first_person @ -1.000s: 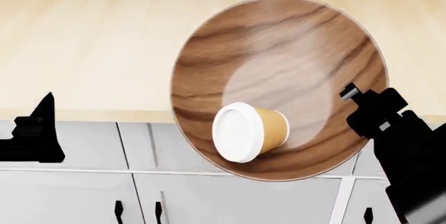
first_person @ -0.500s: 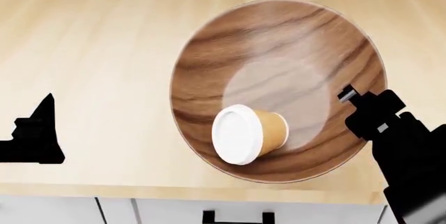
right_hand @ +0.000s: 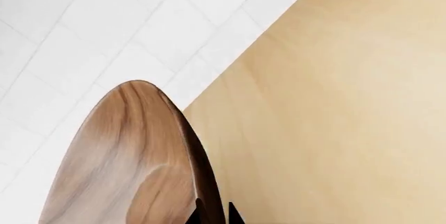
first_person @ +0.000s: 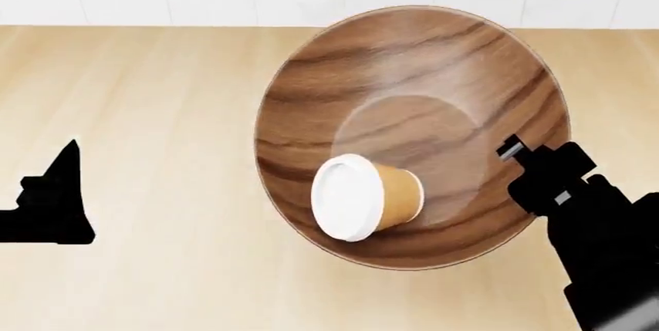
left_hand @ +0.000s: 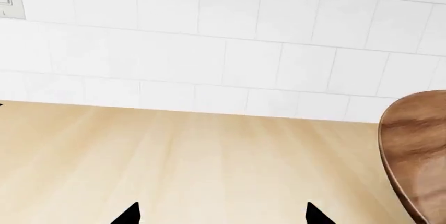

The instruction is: Place the cup inside the bowl on the dining table and move the bowl to any counter.

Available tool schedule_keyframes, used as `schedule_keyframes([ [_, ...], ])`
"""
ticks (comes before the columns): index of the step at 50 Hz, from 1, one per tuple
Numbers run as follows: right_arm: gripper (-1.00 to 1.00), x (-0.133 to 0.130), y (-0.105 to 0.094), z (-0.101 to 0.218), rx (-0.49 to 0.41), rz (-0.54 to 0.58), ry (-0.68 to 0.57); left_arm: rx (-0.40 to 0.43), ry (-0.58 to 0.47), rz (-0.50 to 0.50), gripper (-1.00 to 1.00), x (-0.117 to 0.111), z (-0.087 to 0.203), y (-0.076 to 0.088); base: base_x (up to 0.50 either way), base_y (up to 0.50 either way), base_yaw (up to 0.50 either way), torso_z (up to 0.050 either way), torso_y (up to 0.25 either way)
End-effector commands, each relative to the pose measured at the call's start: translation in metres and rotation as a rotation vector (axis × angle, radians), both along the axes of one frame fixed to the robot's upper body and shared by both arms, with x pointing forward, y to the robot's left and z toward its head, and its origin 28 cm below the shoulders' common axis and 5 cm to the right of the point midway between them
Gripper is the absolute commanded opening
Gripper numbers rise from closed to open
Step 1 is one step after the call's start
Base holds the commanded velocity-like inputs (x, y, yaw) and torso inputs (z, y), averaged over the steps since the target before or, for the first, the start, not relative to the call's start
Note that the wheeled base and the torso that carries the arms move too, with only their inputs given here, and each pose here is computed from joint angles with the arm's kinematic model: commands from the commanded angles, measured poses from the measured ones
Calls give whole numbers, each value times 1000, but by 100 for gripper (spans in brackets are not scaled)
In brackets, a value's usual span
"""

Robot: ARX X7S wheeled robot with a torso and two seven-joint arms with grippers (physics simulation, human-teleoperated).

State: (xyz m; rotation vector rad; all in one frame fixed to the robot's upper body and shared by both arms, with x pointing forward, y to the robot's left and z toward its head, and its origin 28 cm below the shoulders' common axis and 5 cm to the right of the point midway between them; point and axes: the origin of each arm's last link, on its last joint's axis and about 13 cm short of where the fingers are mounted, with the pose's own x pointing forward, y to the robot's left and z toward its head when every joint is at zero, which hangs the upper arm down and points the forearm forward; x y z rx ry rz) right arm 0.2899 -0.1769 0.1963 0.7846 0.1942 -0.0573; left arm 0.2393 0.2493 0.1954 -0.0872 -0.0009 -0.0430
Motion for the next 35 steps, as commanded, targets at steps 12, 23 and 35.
schedule_keyframes([
  [12,-100,-2,3,-15,27,22,41,-4,-12,13,100,1,-2,0,0,0,0,0,0],
  [23,-100,-7,5,-39,43,25,88,-8,-8,12,100,0,-3,0,0,0,0,0,1],
  [35,-100,-9,4,-50,52,16,111,-10,-4,9,100,0,-5,0,0,0,0,0,0],
])
